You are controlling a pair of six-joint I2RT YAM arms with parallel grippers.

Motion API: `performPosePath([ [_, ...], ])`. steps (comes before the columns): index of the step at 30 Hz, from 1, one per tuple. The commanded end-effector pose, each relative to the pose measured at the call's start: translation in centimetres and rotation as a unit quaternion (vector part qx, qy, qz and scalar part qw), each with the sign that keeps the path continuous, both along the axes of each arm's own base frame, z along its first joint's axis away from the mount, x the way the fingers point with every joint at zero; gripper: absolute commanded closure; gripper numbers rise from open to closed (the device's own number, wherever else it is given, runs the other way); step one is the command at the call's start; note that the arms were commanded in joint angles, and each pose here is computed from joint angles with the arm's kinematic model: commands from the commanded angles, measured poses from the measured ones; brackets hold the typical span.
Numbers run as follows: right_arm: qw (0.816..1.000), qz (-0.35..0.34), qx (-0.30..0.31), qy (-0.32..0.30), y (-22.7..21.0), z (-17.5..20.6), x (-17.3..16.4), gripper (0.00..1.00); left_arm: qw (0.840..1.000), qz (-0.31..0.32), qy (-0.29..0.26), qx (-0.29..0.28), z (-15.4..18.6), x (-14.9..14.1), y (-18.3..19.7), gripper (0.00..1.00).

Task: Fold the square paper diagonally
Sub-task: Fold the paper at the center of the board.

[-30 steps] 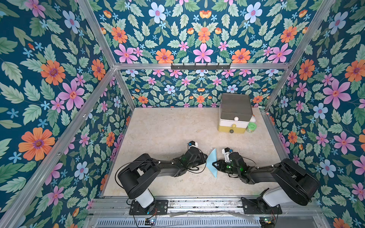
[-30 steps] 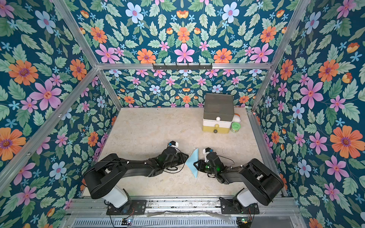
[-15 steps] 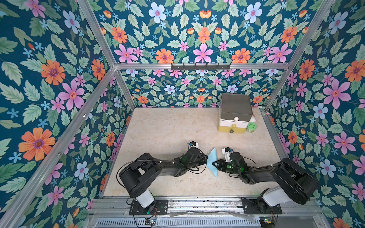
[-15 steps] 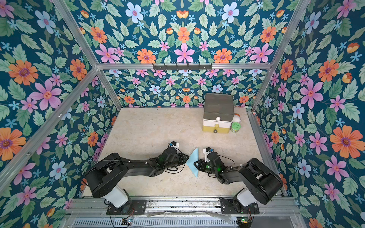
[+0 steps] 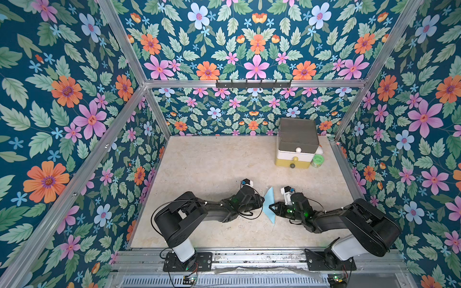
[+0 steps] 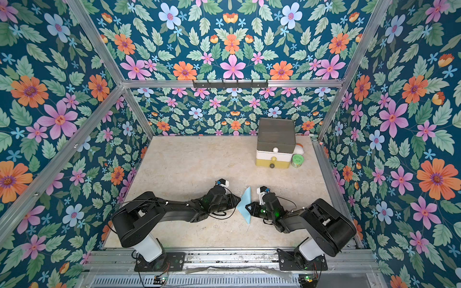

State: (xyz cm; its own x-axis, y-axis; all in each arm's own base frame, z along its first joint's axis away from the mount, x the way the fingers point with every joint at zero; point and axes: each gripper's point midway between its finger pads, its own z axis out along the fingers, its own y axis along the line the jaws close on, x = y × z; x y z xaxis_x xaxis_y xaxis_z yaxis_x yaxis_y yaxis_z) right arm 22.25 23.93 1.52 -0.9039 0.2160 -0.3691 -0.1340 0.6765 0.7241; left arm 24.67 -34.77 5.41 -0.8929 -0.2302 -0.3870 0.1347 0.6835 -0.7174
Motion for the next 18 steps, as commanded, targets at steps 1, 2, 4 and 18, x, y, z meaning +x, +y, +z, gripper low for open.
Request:
performPosePath([
  [1,0.996,-0.007,-0.071,0.055,-2.2,-3.4,-1.7,0.79,1.0,-0.003,-0.005,-0.004,0.2,0.3,-0.4,0.69],
  [2,0.996,-0.007,-0.07,0.054,-2.2,-3.4,-1.7,0.79,1.0,-0.002,-0.002,-0.001,-0.1,0.3,-0.4,0.69],
  [4,0.996,-0.007,-0.07,0.054,-2.2,-3.5,-1.7,0.79,1.0,-0.005,0.007,0.003,-0.8,0.1,-0.5,0.7],
  [18,0.995,-0.02,-0.08,0.053,-2.7,-3.4,-1.6,0.64,0.999,0.004,0.022,0.033,-3.4,-0.5,0.9,0.73],
])
